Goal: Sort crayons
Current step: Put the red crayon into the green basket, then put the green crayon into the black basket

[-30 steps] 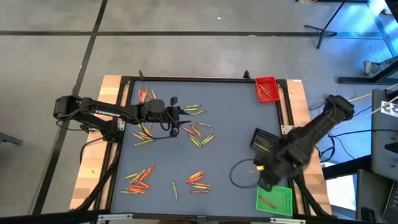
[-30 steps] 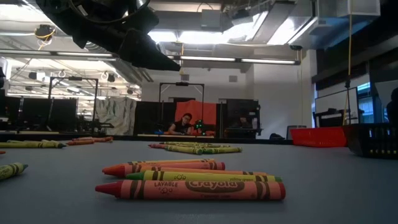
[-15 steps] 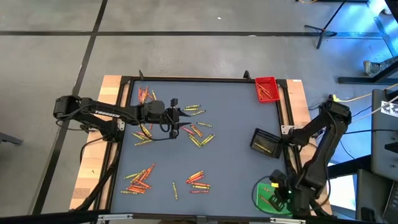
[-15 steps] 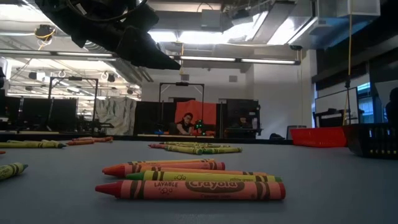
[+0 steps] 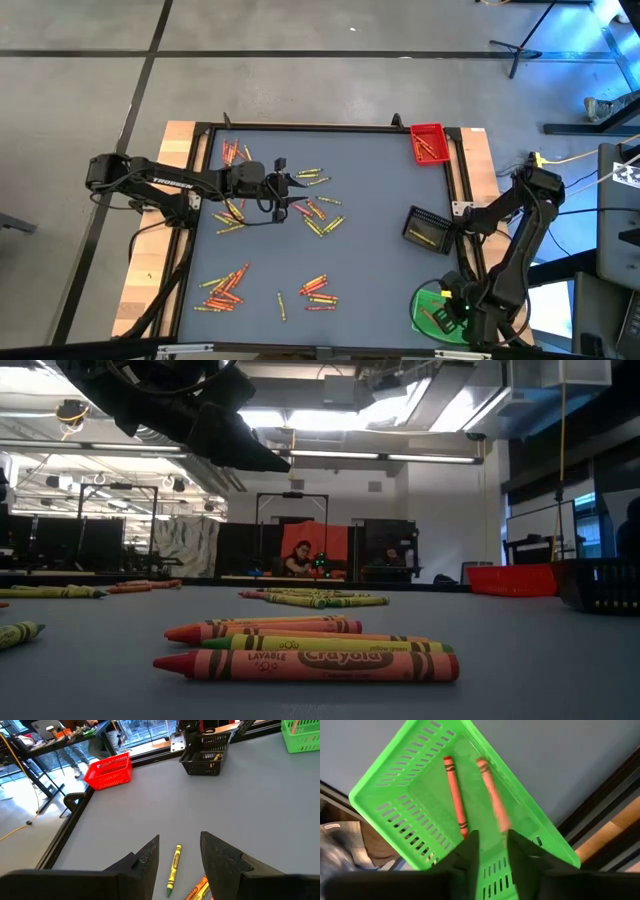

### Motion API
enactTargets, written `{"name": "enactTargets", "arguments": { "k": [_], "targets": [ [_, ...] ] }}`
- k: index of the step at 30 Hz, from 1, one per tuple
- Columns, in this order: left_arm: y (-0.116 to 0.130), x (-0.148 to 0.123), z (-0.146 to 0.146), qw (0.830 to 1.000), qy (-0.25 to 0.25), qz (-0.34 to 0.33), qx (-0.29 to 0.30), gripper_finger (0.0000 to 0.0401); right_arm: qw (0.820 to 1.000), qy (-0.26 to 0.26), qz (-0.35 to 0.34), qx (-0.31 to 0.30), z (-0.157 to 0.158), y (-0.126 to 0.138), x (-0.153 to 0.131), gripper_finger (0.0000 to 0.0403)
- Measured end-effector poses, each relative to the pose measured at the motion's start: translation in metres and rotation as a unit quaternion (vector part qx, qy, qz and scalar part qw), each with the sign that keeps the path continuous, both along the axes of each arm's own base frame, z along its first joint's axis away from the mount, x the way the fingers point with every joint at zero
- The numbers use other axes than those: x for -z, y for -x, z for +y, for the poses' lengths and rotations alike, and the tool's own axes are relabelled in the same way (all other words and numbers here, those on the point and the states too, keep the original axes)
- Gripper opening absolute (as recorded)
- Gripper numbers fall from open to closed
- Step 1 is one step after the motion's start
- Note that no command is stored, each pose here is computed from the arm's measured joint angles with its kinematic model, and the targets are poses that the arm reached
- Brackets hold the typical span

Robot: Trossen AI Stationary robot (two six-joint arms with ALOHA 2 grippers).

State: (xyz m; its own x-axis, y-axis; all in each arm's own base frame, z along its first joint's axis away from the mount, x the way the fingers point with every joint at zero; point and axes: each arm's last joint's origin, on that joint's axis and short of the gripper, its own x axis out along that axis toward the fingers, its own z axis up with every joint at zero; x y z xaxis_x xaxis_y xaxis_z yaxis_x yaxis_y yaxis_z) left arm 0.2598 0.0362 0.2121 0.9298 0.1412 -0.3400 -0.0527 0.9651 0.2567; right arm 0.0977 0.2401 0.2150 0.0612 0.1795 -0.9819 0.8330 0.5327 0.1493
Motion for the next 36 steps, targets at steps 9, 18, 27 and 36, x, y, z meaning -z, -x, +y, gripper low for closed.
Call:
{"name": "enactTargets", "arguments": {
  "k": [9, 18, 27, 36],
  "targets": [
    [0.000, 0.000, 0.000, 1.000, 0.000, 0.000, 0.000, 0.0127, 0.997, 0.012, -0.076, -0.028, -0.020, -0.015, -0.026, 0.0186],
    [0.000, 0.000, 0.000, 1.000, 0.009, -0.001, -0.003, 0.0127, 0.945, 0.242, -0.175, -0.133, -0.079, -0.068, -0.035, 0.0188],
    [0.001, 0.004, 0.000, 0.999, 0.034, 0.015, -0.012, 0.0127, 0.884, 0.364, -0.159, -0.244, -0.139, -0.122, -0.039, 0.0189],
    [0.003, 0.008, -0.002, 0.998, 0.045, 0.041, -0.011, 0.0127, 0.851, 0.390, -0.186, -0.298, -0.197, -0.171, -0.041, 0.0189]
  ]
}}
